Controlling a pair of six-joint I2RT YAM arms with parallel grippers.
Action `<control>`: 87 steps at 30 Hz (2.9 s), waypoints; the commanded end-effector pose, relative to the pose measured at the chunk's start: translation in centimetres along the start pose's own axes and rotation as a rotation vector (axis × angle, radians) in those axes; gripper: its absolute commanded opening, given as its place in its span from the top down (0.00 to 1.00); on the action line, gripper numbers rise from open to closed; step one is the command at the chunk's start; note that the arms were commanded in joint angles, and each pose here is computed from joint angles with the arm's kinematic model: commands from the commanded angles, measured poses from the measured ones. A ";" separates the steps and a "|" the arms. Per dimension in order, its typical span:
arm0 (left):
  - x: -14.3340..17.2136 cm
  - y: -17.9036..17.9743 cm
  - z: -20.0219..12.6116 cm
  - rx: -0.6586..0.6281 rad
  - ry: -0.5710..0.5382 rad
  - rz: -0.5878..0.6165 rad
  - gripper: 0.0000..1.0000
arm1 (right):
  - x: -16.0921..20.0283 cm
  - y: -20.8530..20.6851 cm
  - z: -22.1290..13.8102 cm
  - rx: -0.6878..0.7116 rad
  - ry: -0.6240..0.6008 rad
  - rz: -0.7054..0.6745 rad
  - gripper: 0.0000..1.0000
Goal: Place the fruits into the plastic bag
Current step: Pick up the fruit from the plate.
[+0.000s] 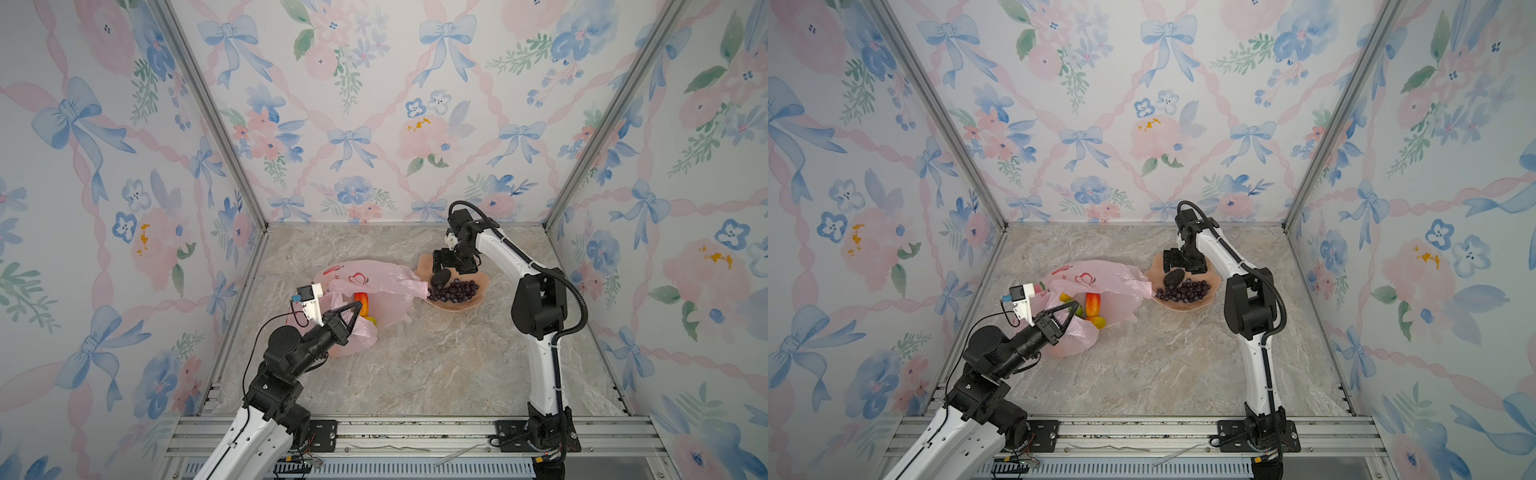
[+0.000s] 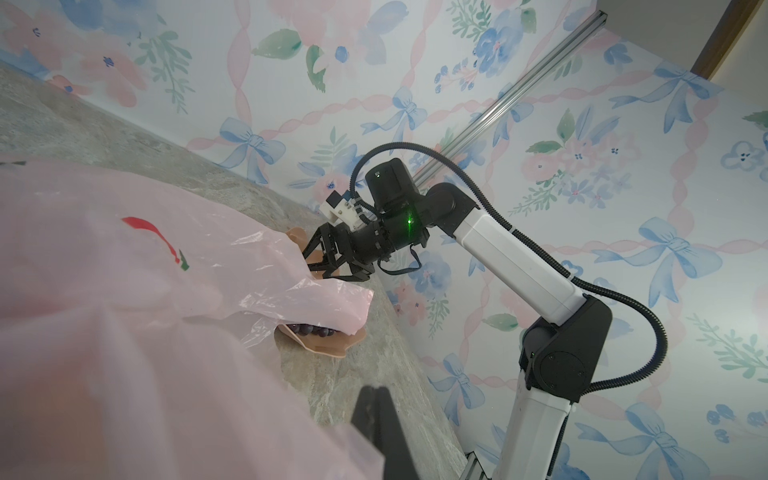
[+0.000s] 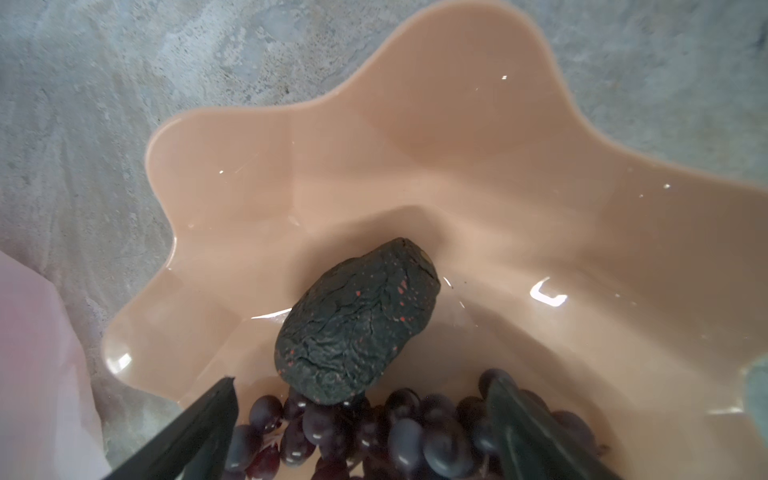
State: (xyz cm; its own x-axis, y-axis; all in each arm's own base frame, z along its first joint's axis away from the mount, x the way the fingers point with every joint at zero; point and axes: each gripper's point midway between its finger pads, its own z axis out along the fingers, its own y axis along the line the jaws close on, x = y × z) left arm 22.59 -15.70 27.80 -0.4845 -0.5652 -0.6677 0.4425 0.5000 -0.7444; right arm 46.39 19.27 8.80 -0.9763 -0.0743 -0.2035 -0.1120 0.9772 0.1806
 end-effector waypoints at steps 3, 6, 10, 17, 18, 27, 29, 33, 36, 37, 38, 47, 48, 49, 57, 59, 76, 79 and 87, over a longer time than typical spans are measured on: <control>-0.1 0.4 -0.1 -0.020 -0.003 0.013 1.00 | 0.6 0.5 1.4 0.020 0.046 -0.037 0.04; -0.1 0.4 -0.1 -0.023 -0.002 0.014 1.00 | 0.6 0.5 2.0 0.022 0.051 -0.040 0.04; 0.0 0.5 -0.1 -0.028 0.000 0.013 1.00 | 0.7 0.6 2.6 0.019 0.059 -0.044 0.04; 0.0 0.6 0.0 -0.030 0.003 0.011 1.00 | 1.0 0.7 3.9 0.018 0.080 -0.051 0.04; 0.1 0.7 0.0 -0.032 0.005 0.011 1.00 | 1.0 0.8 4.0 0.016 0.081 -0.051 0.03; 0.2 1.0 -0.1 -0.041 0.005 0.007 1.00 | 1.2 0.9 5.0 0.030 0.092 -0.059 0.06; 0.3 1.0 -0.1 -0.043 0.005 0.007 1.00 | 1.3 0.8 5.1 0.030 0.093 -0.056 0.10; 0.4 1.2 -0.1 -0.048 0.006 0.003 1.00 | 1.2 1.1 5.3 0.021 0.088 -0.048 0.21; 0.4 1.3 -0.1 -0.047 0.004 0.002 1.00 | 0.9 1.5 5.2 0.007 0.075 -0.042 0.31; 0.5 1.3 -0.1 -0.049 0.005 0.001 1.00 | 0.7 1.5 5.2 0.004 0.068 -0.038 0.35; 0.4 1.3 -0.2 -0.049 0.004 0.001 1.00 | 0.6 1.6 5.1 0.000 0.062 -0.037 0.38; 0.4 1.4 -0.5 -0.057 -0.003 0.004 1.00 | -0.6 1.7 3.5 0.006 -0.010 -0.032 0.44; 0.4 1.4 -0.6 -0.057 -0.004 0.003 1.00 | -0.8 1.7 3.2 0.006 -0.029 -0.030 0.45; 0.4 1.4 -0.6 -0.056 -0.003 0.003 1.00 | -1.0 1.6 2.9 0.007 -0.044 -0.029 0.46; 0.4 1.4 -0.6 -0.056 -0.004 0.002 1.00 | -2.6 1.0 -0.1 -0.016 -0.191 -0.001 0.52; 0.4 1.4 -0.7 -0.057 -0.005 0.001 1.00 | -2.8 0.9 -0.6 -0.024 -0.217 0.003 0.52; 0.4 1.2 -0.6 -0.046 -0.004 -0.003 1.00 | -2.5 1.5 -7.1 -0.191 -0.342 0.070 0.53; 0.4 1.2 -0.6 -0.043 -0.004 -0.004 1.00 | -1.5 2.4 -8.9 -0.278 -0.347 0.094 0.53; 0.4 0.9 -0.7 -0.032 -0.003 -0.006 1.00 | 1.2 5.5 -15.3 -0.508 -0.390 0.096 0.53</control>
State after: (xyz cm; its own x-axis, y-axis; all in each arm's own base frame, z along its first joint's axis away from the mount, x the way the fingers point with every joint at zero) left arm 22.42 -15.10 27.05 -0.4865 -0.5702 -0.6620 0.4118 0.5186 -0.7493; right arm 42.95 20.35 20.59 -0.8707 0.1453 -0.4700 -0.1449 0.8372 0.5273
